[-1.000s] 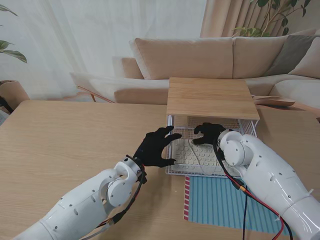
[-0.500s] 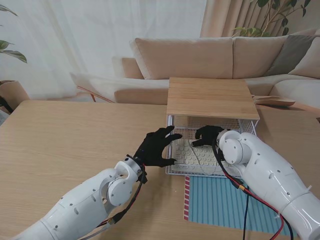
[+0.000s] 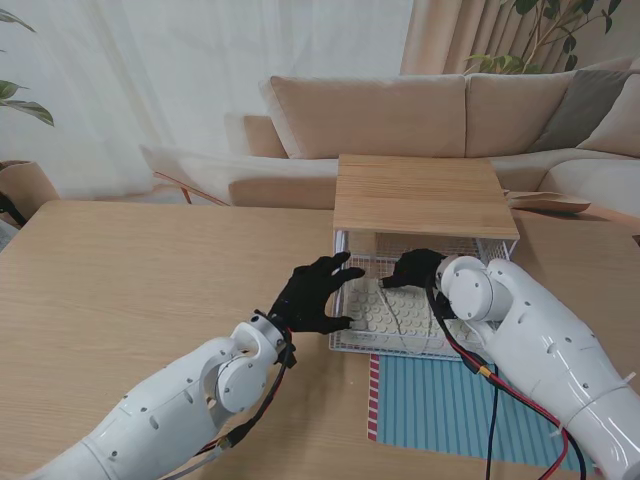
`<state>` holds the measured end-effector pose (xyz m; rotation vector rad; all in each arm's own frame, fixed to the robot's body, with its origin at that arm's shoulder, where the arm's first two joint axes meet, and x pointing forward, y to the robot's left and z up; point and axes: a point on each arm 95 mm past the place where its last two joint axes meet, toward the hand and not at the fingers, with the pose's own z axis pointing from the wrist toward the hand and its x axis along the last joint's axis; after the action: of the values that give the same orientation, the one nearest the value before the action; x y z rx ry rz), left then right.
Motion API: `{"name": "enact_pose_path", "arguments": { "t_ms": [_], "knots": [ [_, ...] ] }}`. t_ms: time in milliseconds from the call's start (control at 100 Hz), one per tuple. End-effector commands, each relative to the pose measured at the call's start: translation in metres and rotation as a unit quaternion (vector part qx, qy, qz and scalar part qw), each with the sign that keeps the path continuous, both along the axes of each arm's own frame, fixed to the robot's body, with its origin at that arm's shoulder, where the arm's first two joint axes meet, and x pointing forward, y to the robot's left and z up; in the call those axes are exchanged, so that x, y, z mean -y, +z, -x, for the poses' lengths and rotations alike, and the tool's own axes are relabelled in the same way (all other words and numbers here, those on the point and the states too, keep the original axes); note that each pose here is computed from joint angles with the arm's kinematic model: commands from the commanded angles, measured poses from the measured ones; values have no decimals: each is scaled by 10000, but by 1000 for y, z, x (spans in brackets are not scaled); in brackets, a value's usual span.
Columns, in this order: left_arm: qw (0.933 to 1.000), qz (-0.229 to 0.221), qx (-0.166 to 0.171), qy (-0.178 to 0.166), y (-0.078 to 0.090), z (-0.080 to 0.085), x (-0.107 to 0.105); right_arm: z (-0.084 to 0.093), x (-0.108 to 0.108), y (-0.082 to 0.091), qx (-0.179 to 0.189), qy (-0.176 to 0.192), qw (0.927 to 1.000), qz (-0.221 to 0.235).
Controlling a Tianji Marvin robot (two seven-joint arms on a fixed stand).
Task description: Unroll the mouse pad and set up the keyboard and mouse from the tabletop organizer
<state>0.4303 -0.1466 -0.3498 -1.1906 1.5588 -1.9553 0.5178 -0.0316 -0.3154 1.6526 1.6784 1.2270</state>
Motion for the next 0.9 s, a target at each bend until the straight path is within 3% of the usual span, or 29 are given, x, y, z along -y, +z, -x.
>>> {"name": "enact_pose_path", "arguments": {
  "t_ms": [0, 490, 890],
  "knots": [
    [9998, -124, -181, -16, -10, 4, 1, 7, -6, -8, -217, 46, 9997, -70],
    [9996, -149, -222, 36, -11, 4, 0, 18, -2, 12, -481, 124, 9982, -328],
    [9996, -153, -215, 36, -9, 5, 1, 27, -2, 31, -768, 497, 9951, -374]
  ]
}}
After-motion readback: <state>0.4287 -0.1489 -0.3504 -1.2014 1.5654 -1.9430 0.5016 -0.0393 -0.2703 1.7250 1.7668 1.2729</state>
